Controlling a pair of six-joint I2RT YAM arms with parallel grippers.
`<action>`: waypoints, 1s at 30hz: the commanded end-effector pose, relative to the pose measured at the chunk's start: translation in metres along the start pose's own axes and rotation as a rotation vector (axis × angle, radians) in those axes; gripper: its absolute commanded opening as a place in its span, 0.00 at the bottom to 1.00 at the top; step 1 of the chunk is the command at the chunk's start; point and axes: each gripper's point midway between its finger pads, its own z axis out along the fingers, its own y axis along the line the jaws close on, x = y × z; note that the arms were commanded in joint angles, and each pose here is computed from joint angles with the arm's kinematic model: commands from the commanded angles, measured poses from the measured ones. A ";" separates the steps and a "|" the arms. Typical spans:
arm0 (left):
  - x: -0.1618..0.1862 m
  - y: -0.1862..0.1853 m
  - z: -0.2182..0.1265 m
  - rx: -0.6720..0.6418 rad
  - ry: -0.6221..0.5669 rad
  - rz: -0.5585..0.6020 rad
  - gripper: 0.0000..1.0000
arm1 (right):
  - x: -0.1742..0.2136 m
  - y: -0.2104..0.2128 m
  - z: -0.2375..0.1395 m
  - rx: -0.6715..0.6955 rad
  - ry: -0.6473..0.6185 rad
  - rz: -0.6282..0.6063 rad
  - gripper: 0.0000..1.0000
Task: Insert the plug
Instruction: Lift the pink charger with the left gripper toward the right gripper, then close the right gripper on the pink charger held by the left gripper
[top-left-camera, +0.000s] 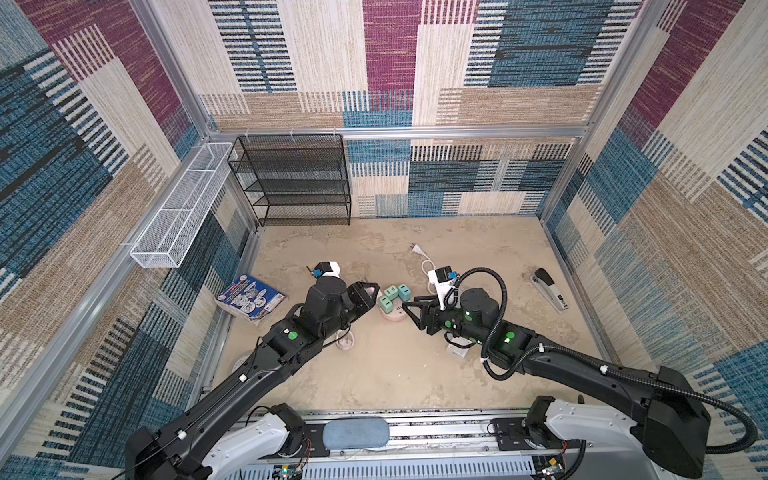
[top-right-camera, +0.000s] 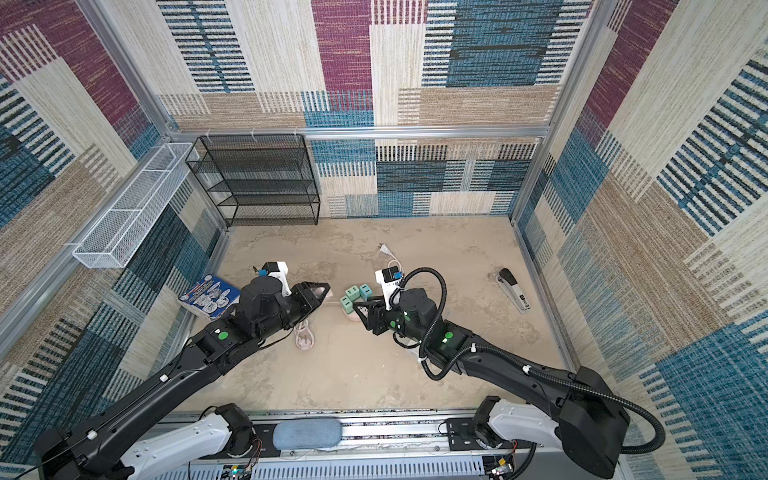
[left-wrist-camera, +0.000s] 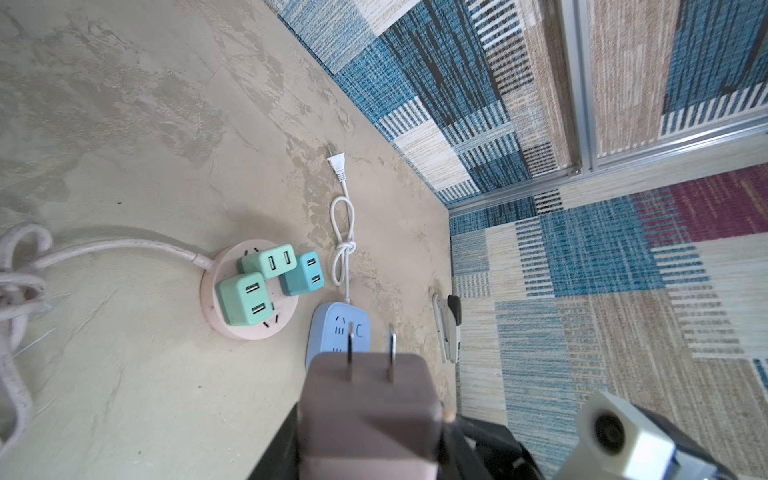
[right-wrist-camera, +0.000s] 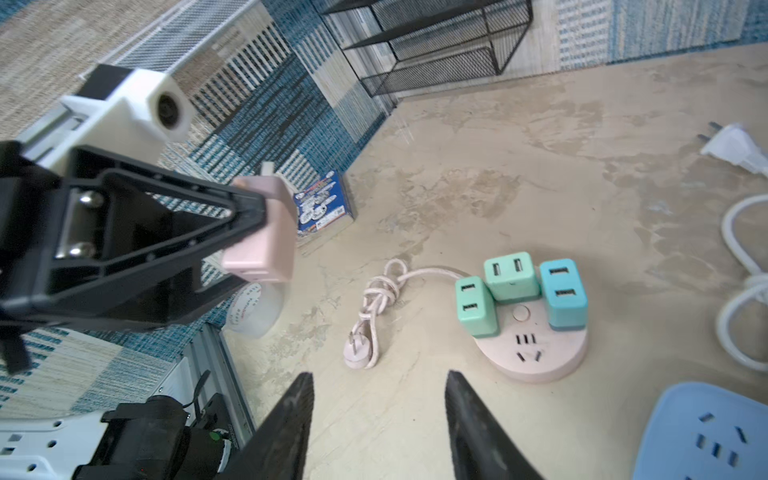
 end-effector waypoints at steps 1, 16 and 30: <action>-0.003 -0.022 0.004 0.106 -0.005 -0.132 0.00 | -0.022 0.025 -0.002 -0.097 -0.110 -0.053 0.56; 0.008 -0.036 0.015 0.180 0.063 -0.211 0.00 | -0.041 0.036 0.020 -0.058 -0.161 -0.137 0.59; 0.012 -0.045 0.012 0.224 0.090 -0.197 0.00 | -0.046 0.039 0.045 -0.049 -0.136 -0.150 0.46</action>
